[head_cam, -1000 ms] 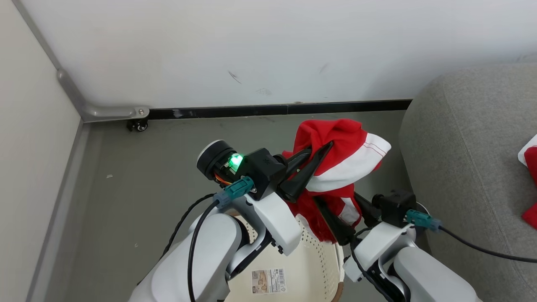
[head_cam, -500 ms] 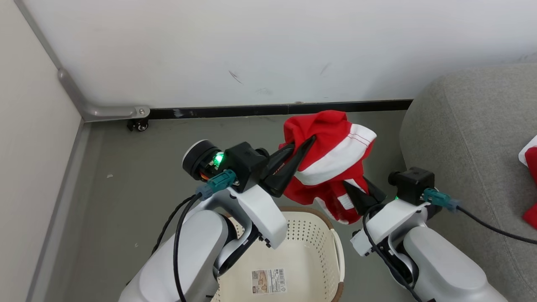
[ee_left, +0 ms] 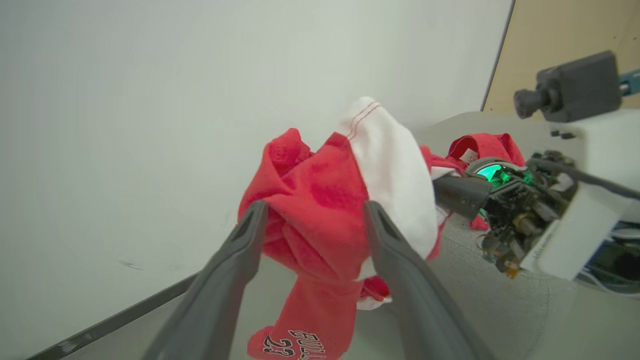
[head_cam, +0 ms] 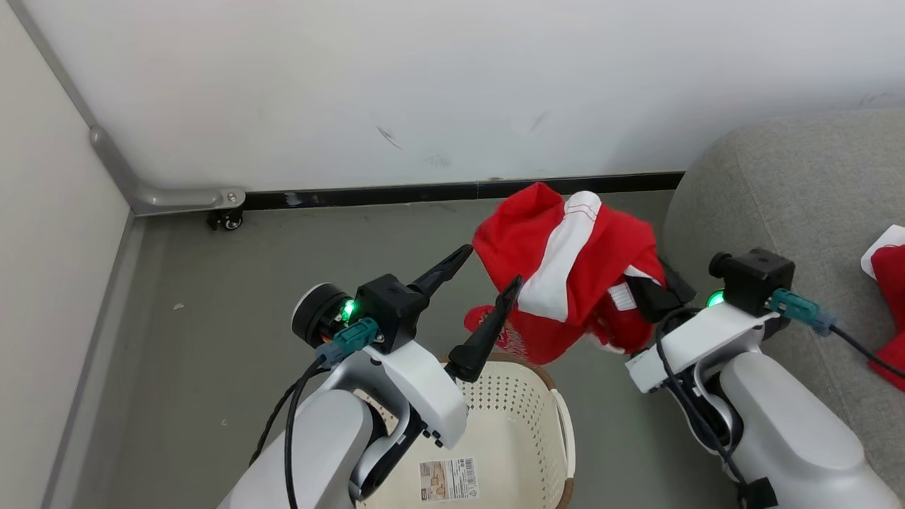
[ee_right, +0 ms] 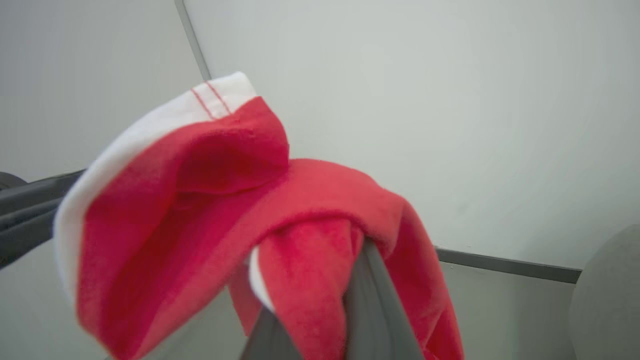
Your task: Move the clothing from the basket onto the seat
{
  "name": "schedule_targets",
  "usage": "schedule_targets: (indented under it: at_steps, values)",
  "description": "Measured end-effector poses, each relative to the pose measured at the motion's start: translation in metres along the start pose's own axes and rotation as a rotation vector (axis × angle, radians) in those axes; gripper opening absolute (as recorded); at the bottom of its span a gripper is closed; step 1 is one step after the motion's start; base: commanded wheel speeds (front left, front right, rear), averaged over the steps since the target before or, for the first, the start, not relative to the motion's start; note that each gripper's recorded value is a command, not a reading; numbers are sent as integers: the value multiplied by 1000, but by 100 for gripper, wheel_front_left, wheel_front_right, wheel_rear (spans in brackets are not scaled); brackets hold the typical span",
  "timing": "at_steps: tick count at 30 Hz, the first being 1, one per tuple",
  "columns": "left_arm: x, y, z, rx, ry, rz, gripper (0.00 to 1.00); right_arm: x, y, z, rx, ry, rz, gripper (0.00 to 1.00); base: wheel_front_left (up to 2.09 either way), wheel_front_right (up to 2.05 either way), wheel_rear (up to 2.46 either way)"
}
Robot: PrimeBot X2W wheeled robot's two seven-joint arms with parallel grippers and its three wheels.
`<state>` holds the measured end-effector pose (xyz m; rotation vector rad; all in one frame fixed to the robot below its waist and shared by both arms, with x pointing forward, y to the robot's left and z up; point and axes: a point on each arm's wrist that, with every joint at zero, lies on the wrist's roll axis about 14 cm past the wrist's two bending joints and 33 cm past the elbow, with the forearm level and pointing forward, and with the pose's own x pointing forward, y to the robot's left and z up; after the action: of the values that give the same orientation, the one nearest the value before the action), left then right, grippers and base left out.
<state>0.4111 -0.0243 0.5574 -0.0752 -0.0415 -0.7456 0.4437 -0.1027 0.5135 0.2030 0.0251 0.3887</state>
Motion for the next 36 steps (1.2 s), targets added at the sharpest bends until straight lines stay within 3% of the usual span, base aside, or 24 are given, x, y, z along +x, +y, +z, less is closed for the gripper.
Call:
schedule_targets:
  at_steps: [18, 36]
  values:
    - [-9, -10, -13, -19, 23, -6, 100, -25, -33, 36, -53, -104, -89, 0, 0, 0, 0]
    - [3, -55, -15, -29, 11, -134, 100, -80, -91, 65, -113, -185, -272, 0, 0, 0, 0]
